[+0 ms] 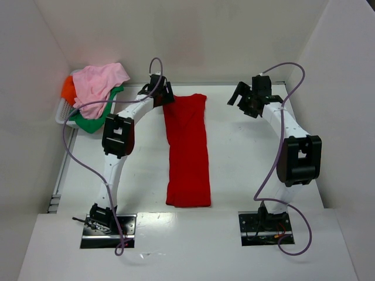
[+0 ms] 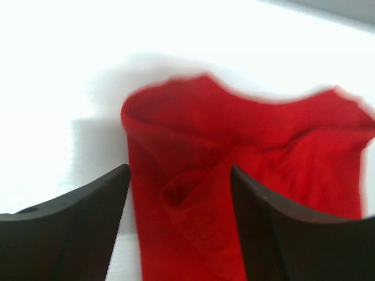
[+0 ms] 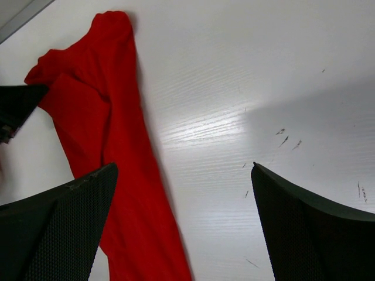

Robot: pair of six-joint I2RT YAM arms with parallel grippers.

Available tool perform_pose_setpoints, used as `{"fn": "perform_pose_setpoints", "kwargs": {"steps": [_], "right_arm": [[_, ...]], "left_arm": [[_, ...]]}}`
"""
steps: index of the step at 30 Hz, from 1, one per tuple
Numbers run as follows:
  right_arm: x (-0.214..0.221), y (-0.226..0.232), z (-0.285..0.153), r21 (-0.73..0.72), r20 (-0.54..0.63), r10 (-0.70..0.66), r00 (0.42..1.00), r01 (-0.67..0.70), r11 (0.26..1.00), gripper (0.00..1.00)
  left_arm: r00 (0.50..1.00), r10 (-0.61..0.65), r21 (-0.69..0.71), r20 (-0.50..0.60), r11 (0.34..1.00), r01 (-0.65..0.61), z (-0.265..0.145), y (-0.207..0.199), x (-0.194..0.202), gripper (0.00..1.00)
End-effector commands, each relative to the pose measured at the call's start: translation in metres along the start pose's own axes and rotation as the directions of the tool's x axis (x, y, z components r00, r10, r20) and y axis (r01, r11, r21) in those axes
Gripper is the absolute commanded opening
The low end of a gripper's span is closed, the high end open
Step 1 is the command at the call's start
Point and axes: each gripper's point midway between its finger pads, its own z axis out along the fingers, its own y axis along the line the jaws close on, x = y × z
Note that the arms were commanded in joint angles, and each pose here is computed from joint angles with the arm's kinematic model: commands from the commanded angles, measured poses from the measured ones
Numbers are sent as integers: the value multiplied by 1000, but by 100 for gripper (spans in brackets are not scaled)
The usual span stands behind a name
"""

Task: Fold and stack the t-shirts
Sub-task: Rotate the tshirt 90 degrees

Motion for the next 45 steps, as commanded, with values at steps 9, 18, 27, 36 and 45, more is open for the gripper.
{"fn": "perform_pose_setpoints", "kwargs": {"steps": [9,18,27,36,45], "right_arm": [[5,19,-9,-99,-18,-47,999,45,994,100],[106,2,-17,-112,-247,-98,964,72,991,100],[184,22,-51,-174,-358,-159,920,102,979,100],[234,15,-108,-204,-362,-107,926,33,978,100],[301,9,-152,-245,-462,-106,881,-12,970,97]], "left_arm": [[991,68,9,116,998,-69,-32,-13,-71,93],[995,67,162,-74,985,-54,-160,-11,15,98],[925,78,318,-372,947,48,-270,-18,130,98],[825,116,343,-554,934,100,-344,-5,232,95],[743,158,379,-650,915,137,-393,-1,293,95]]}}
